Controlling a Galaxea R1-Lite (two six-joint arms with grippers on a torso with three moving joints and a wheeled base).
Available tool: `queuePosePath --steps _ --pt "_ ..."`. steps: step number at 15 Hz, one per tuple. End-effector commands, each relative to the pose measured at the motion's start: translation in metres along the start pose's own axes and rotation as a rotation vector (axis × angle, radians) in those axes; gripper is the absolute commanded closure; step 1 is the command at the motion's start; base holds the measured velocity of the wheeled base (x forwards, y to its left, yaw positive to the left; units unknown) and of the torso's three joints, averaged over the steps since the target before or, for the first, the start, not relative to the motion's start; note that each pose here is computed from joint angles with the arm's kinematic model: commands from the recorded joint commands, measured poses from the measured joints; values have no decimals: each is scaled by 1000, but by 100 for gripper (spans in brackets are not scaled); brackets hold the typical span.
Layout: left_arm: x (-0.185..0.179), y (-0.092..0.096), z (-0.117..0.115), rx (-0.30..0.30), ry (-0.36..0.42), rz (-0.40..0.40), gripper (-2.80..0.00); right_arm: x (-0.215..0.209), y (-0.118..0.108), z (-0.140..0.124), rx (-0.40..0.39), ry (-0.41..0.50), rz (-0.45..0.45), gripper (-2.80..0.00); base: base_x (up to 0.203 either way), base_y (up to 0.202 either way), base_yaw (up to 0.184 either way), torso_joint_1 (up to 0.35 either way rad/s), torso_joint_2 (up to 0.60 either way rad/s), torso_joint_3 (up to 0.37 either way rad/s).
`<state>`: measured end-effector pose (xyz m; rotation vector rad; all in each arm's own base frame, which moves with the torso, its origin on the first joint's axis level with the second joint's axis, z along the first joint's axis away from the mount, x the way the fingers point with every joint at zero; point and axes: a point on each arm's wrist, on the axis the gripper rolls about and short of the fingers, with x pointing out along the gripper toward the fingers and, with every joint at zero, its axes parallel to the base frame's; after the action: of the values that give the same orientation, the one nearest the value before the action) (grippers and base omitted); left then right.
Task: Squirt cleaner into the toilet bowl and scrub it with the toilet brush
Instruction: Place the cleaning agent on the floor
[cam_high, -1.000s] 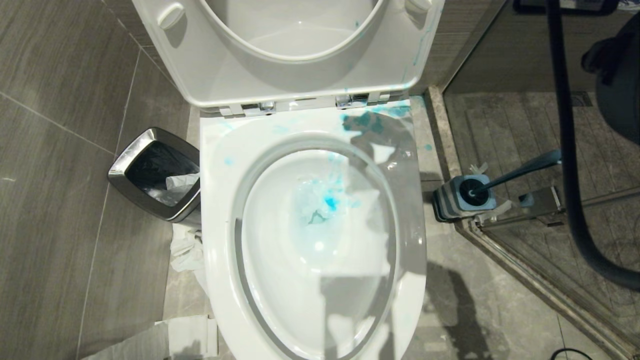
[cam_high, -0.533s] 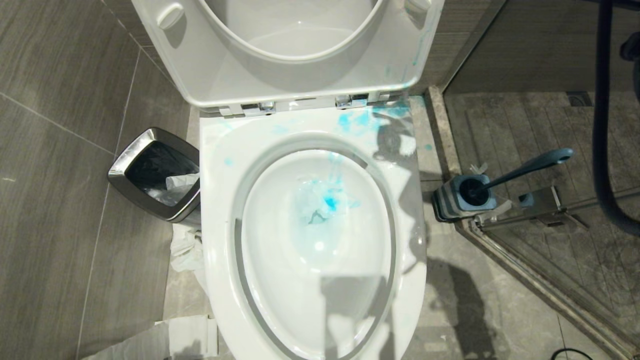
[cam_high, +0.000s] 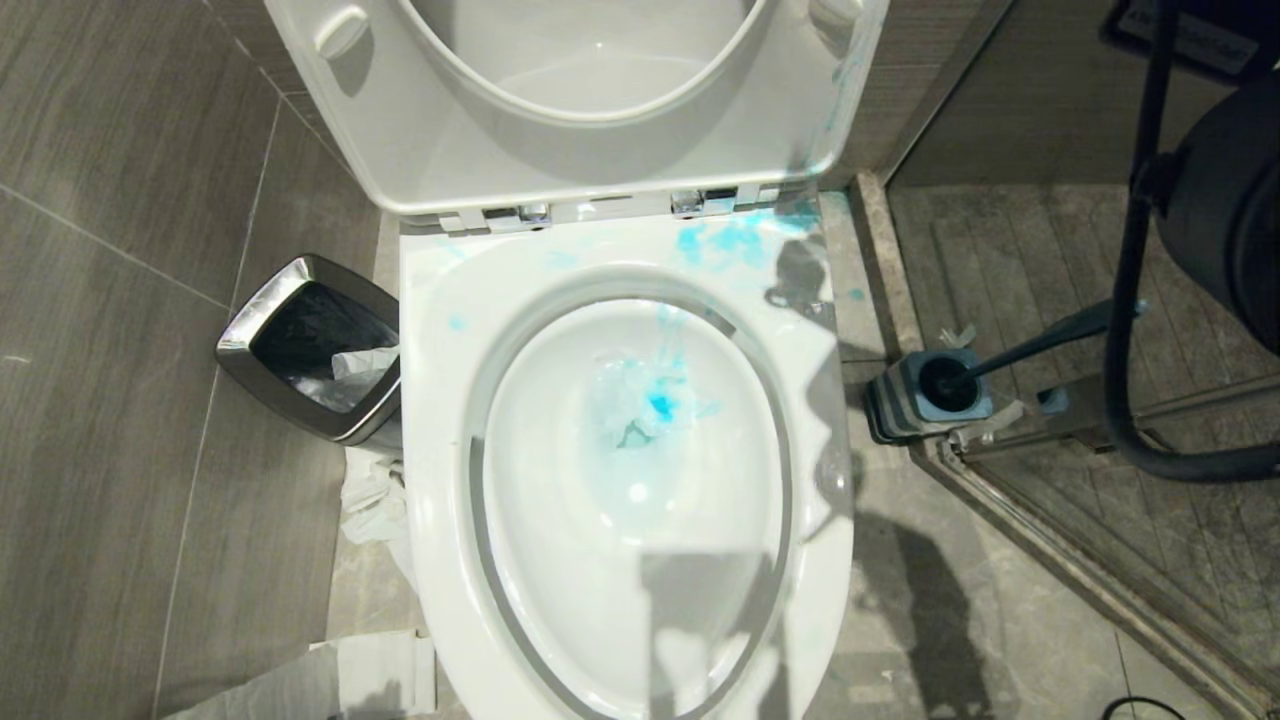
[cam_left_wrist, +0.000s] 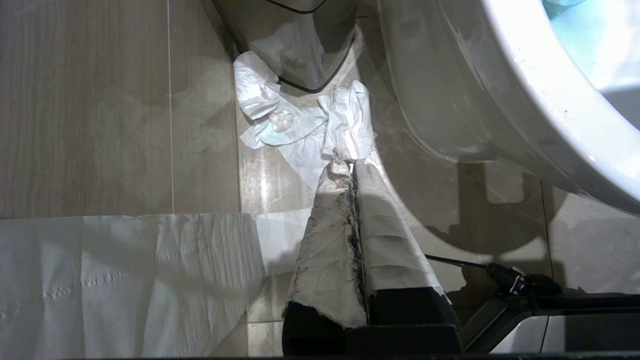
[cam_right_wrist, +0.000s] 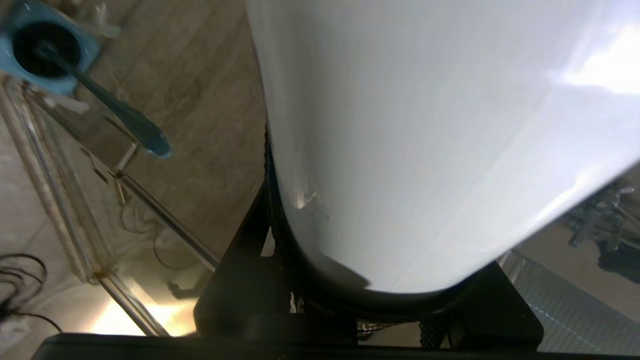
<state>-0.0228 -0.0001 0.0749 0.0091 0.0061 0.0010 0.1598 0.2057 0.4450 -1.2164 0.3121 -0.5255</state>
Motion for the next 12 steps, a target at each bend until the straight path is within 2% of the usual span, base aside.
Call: queuePosePath --steps 1,2,4,7,10,12 --pt "0 0 0 0 2 1 0 1 2 -2 -92 5 7 0 0 0 0 0 0 0" --pt "0 0 0 0 2 0 0 1 6 -3 -110 4 8 0 0 0 0 0 0 0" --pt "0 0 0 0 2 2 0 1 5 -3 -63 4 7 0 0 0 0 0 0 0" --pt "0 0 0 0 2 1 0 4 -9 -11 0 19 2 0 0 0 0 0 0 0" --pt "0 0 0 0 2 1 0 25 -46 -36 168 110 -40 0 0 0 0 0 0 0" --pt "0 0 0 0 2 1 0 43 -49 -42 189 195 -80 0 0 0 0 0 0 0"
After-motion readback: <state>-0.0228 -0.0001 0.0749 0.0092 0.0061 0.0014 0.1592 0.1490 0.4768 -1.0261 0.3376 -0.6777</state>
